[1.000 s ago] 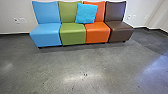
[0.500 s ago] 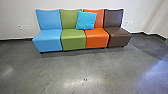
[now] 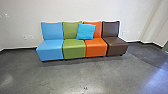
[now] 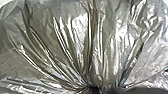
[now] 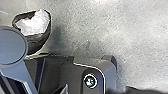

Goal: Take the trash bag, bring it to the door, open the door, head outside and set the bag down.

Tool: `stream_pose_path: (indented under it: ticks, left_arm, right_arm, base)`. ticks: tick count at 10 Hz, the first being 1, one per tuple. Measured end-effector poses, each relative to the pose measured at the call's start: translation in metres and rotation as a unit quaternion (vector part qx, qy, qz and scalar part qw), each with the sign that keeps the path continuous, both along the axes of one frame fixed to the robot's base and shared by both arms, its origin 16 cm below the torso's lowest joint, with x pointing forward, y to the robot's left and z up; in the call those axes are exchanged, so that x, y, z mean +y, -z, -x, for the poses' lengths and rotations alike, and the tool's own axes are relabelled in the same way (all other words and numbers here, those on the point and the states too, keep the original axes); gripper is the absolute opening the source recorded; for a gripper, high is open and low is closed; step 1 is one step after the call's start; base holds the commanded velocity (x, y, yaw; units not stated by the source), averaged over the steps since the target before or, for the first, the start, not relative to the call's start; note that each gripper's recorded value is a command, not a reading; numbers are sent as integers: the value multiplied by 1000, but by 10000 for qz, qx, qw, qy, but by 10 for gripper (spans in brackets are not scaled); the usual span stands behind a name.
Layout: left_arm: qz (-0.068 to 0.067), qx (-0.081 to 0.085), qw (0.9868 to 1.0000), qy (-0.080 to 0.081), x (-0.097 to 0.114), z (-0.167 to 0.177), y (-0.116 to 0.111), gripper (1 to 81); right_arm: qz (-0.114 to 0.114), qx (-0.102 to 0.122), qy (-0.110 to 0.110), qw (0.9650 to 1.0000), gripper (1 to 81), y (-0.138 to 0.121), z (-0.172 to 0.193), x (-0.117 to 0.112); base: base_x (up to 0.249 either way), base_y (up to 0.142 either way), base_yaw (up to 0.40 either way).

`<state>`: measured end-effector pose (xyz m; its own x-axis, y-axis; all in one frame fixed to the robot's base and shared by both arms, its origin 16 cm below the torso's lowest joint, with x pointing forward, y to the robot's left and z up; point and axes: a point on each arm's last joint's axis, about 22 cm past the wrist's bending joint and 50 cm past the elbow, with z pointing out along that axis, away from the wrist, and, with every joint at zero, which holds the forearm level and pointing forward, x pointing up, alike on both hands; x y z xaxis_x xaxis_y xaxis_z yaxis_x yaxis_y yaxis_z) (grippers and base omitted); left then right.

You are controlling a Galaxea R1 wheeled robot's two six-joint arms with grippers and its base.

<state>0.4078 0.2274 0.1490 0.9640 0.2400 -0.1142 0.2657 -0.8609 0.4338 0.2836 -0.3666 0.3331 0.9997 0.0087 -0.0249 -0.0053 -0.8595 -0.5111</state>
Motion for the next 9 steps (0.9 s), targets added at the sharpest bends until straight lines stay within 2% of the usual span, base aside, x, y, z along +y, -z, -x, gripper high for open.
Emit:
stream_pose_path:
  ticks: [4, 5, 7, 8, 9]
  left_arm:
    - [-28, -230, 9997, 14, 2, 1, -52, 10]
    - [-104, -181, 9998, 7, 8, 9, -55, 10]
    - [-292, 36, 9996, -7, 24, 40, -59, 10]
    - [-310, 121, 9994, 30, 24, 55, -64, 10]
    - [-267, 163, 9994, 141, 14, 66, -70, 10]
  right_arm:
    - [-3, -307, -18, 9995, 811, -36, -4, 7]
    - [-56, -262, -39, 9996, 811, -39, 0, 15]
    - [-180, -156, -66, 9997, 811, -49, 8, 33]
    - [-156, -34, -66, 9999, 811, -51, 19, 33]
    - [-97, 97, -51, 9999, 811, -52, 31, 30]
  base:
    - [0, 0, 0]
    - [0, 0, 0]
    - [0, 0, 0]
    - [0, 0, 0]
    - [0, 0, 0]
